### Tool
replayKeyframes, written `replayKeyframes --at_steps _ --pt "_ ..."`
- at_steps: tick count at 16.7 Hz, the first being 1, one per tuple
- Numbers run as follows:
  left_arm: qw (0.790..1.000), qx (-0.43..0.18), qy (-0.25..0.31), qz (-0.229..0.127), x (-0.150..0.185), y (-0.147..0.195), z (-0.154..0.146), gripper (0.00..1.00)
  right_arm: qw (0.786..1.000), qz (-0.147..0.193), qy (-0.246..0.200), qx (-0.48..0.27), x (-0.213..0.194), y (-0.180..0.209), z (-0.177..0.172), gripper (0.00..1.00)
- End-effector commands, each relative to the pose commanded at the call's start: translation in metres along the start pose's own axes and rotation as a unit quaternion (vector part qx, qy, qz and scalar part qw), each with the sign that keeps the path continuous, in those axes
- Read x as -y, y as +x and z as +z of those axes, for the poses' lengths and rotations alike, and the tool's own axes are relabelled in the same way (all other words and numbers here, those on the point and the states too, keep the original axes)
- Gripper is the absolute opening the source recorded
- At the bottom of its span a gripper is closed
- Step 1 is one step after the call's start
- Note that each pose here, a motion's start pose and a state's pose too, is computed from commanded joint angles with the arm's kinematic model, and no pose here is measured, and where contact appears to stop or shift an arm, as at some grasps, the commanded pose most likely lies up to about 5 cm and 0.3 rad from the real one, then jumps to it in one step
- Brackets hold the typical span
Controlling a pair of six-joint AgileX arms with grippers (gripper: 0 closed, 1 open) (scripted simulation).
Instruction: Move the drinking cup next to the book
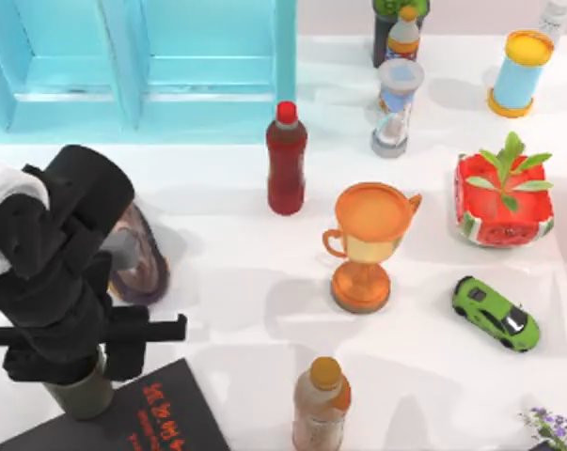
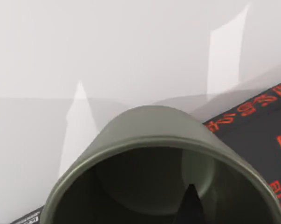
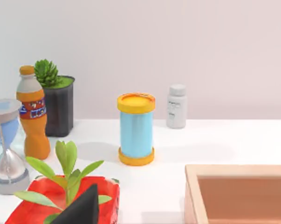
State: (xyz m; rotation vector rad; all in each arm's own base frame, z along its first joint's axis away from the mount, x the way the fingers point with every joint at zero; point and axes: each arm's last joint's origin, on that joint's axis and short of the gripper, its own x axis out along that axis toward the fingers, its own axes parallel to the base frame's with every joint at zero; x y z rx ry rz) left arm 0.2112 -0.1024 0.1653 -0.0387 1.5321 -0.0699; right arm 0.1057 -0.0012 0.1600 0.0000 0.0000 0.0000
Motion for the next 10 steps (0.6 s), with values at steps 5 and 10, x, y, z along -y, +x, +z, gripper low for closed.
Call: replayKeyframes --at_steps 5,10 --pt "1.000 0.000 0.000 0.000 0.0000 0.0000 0.0000 1.00 1.000 0.000 0.000 0.000 0.0000 0.0000 0.0000 1.00" --pt "1.000 0.000 0.000 0.000 0.0000 0.0000 0.0000 1.00 1.000 0.000 0.000 0.000 0.0000 0.0000 0.0000 1.00"
